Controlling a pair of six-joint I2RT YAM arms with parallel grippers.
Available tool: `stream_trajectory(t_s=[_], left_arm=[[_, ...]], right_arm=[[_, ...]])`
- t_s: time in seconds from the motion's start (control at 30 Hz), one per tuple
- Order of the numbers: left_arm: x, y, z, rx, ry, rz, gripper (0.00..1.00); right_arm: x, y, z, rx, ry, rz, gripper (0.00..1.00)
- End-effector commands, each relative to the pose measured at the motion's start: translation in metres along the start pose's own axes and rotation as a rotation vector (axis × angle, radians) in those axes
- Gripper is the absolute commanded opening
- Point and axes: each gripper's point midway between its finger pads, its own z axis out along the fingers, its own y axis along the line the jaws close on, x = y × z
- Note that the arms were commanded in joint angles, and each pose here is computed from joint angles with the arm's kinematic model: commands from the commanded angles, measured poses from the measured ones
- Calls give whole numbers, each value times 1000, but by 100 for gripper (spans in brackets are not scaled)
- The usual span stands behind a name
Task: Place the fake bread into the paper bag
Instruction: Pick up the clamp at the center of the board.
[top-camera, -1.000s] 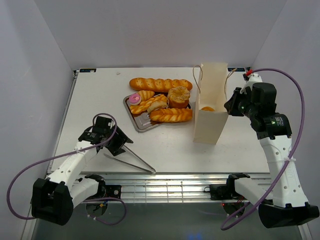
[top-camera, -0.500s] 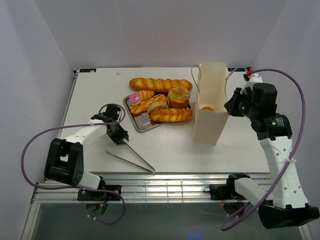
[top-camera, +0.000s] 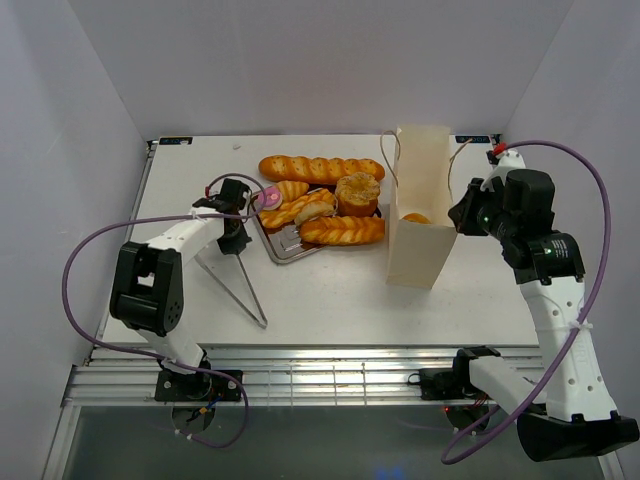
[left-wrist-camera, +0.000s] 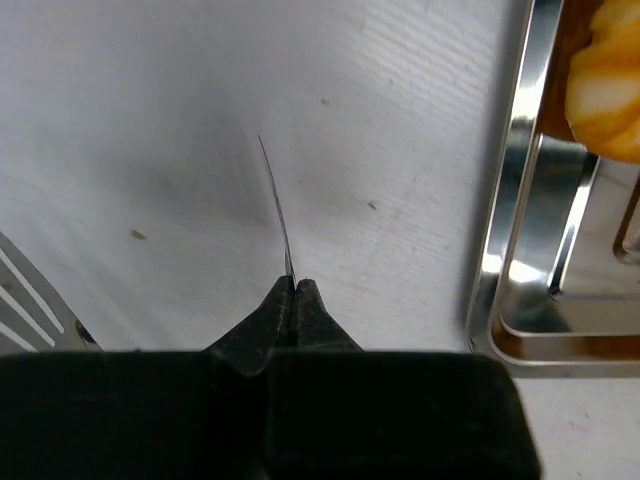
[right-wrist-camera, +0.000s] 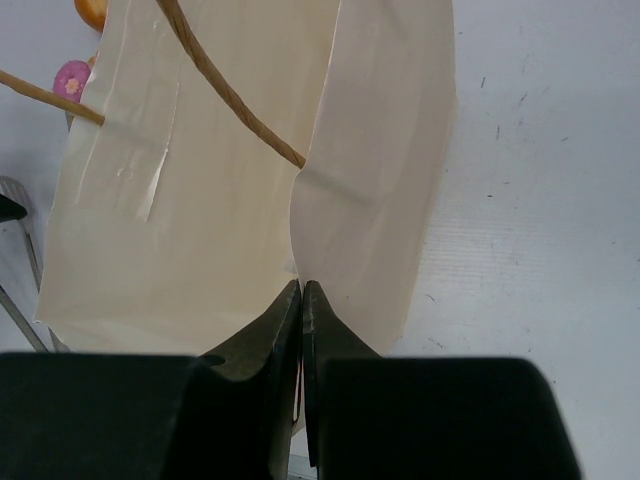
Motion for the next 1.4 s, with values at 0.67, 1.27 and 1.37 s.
stream_trajectory(t_s=[0.67, 1.27, 1.37], left_arm=[[-152, 11, -53, -61, -606, 280, 73], [-21, 58, -48, 44, -400, -87, 98], [-12, 58, -40, 36, -378, -80, 98]], right_arm=[[13, 23, -5, -146, 10, -8, 8], [16, 47, -3, -275, 15, -15, 8], [17, 51, -2, -294, 20, -19, 8]])
